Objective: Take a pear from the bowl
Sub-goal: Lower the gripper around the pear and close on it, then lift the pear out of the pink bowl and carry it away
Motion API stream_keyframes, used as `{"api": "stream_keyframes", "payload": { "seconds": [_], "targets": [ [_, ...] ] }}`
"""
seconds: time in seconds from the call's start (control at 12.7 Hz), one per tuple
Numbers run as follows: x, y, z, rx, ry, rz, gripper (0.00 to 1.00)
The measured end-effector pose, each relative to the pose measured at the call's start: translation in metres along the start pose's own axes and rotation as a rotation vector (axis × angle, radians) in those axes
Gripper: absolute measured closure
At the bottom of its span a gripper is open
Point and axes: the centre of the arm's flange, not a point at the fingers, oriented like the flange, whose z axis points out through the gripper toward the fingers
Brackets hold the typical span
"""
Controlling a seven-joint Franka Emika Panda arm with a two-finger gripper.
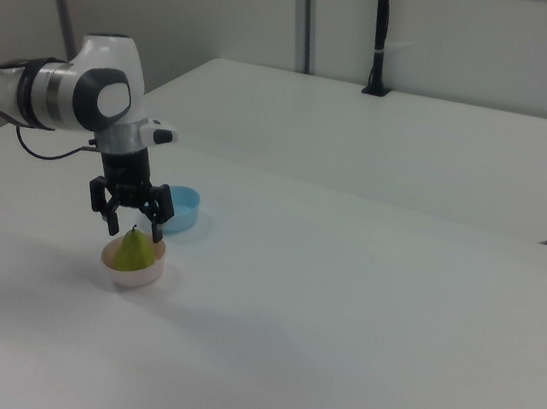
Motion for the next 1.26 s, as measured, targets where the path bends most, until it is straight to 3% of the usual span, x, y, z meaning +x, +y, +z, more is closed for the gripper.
{"api": "stream_keyframes", "payload": {
  "seconds": [0.63, 0.79, 0.95, 1.26],
  "targets": [
    [0.017, -0.021, 0.038, 0.0, -0.008, -0.034, 0.12],
    [0.019, -0.023, 0.043, 0.0, -0.012, -0.038, 0.17],
    [0.02, -0.029, 0.043, -0.002, -0.011, -0.048, 0.38],
    [0.02, -0.033, 0.042, -0.003, -0.009, -0.054, 0.38]
  ]
}}
